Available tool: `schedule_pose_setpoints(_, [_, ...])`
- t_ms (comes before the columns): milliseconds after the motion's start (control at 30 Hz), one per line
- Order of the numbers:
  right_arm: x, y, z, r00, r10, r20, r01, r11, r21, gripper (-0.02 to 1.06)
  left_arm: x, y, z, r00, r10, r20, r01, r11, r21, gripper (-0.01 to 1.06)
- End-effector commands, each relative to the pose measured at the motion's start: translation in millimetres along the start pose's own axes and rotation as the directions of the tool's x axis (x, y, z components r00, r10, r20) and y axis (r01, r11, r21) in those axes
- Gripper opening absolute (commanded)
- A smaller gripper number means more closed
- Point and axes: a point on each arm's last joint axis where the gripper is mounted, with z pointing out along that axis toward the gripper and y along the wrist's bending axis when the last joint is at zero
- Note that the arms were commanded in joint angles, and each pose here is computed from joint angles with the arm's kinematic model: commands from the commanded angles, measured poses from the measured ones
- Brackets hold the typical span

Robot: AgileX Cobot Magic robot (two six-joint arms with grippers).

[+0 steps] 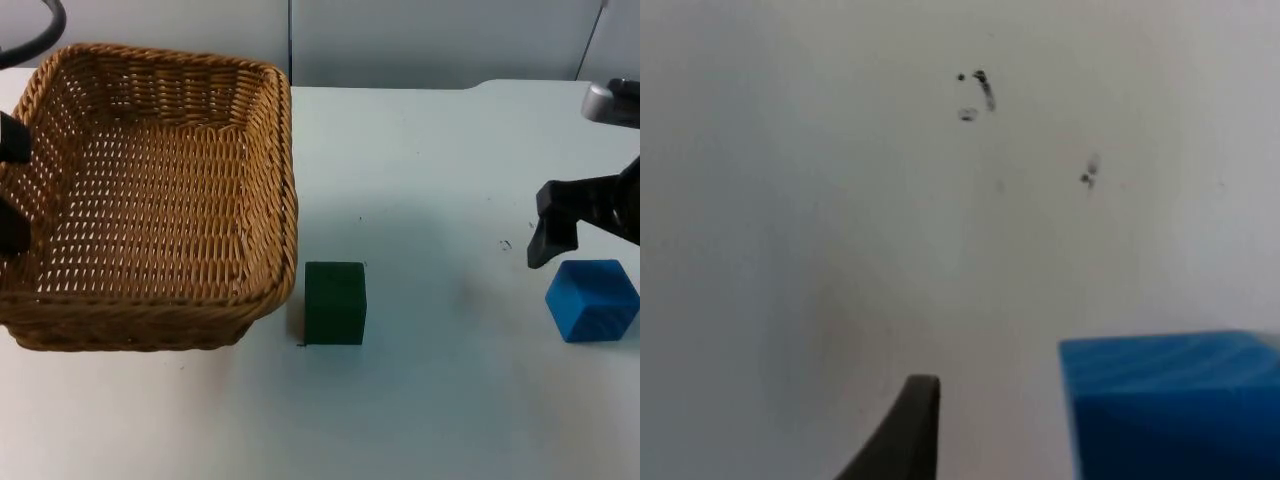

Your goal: Pick up the basket with the left hand and place the blue cube into the basket with the right hand.

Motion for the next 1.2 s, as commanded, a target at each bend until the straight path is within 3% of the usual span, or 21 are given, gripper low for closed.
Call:
schedule_pose_setpoints(0, [-6, 7, 3, 1.0, -0.006, 0.017, 0.006, 1.0, -0.011, 0.98, -1, -1, -3, 1.0, -0.017, 0.019, 0.017, 1.0, 0.01, 0.0])
schedule_pose_setpoints(467, [-6, 6, 14, 0.999, 0.037, -0.003, -0.037, 0.999, 0.028, 0.94, 0, -2, -3, 1.0, 0.001, 0.012, -0.001, 1.0, 0.013, 0.0])
schedule_pose_setpoints(567, [-6, 5, 14, 0.999, 0.041, -0.006, -0.041, 0.999, 0.036, 0.86, 0, -2, -3, 1.0, 0.008, 0.015, -0.009, 1.0, 0.011, 0.0])
schedule_pose_setpoints(667, [-6, 5, 14, 0.998, 0.066, -0.006, -0.066, 0.997, 0.036, 0.7, 0, -2, -3, 1.0, 0.008, 0.015, -0.009, 1.0, 0.011, 0.0])
schedule_pose_setpoints(1033, [-3, 4, 14, 0.997, 0.067, -0.027, -0.066, 0.997, 0.045, 0.63, 0, -2, -3, 1.0, 0.009, 0.015, -0.009, 1.0, 0.011, 0.0])
schedule_pose_setpoints(1167, [-3, 4, 14, 0.997, 0.067, -0.031, -0.066, 0.997, 0.047, 0.43, 0, -2, -3, 1.0, 0.009, 0.015, -0.009, 1.0, 0.011, 0.0])
